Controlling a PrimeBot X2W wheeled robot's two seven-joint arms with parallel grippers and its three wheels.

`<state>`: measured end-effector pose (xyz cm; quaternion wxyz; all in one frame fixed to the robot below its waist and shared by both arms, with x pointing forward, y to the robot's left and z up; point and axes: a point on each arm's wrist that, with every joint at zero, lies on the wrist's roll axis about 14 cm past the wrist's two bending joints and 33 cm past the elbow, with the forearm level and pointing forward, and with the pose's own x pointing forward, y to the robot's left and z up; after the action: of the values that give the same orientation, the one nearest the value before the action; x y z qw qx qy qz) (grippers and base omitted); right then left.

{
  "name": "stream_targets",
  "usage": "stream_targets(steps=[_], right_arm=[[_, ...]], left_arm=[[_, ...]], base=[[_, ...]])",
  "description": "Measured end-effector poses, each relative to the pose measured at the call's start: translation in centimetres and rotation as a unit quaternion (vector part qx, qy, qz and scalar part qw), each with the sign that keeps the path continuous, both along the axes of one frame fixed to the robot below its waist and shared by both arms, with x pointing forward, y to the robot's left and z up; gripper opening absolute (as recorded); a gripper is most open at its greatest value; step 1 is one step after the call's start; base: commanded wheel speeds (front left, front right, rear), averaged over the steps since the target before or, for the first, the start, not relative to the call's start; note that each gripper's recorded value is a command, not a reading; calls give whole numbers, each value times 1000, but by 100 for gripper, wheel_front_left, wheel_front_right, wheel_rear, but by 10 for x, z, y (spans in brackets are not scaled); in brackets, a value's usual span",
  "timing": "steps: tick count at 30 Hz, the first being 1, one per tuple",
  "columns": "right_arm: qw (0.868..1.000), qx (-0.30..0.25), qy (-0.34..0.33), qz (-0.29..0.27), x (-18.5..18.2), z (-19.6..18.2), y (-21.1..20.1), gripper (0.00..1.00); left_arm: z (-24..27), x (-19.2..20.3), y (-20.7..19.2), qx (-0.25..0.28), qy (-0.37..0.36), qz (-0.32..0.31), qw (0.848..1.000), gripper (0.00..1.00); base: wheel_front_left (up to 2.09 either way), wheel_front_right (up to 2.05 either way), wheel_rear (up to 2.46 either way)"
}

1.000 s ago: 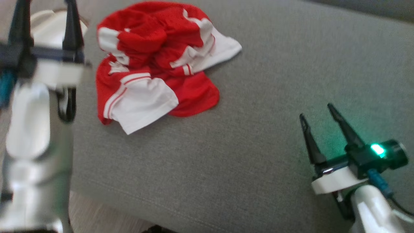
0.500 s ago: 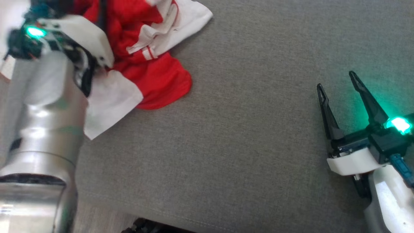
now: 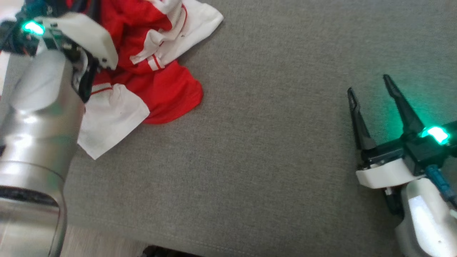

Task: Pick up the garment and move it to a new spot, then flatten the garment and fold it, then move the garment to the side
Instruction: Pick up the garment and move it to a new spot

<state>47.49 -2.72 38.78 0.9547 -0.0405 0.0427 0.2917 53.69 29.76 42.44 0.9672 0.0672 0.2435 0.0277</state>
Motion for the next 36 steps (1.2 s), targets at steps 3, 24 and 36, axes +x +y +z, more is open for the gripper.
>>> stream_targets(steps=[3,24,36], right_arm=[[1000,4,4,-8,-6,7,0,100],[983,54,-44,-172,-81,96,-95,100],[958,68,-35,-277,-110,96,-161,100]], left_arm=[[43,18,-14,19,-57,-39,997,0],[316,26,-246,-44,-336,-317,886,0],[232,-26,-427,-178,-283,-488,806,0]], base=[[0,0,0],[0,0,0],[0,0,0]])
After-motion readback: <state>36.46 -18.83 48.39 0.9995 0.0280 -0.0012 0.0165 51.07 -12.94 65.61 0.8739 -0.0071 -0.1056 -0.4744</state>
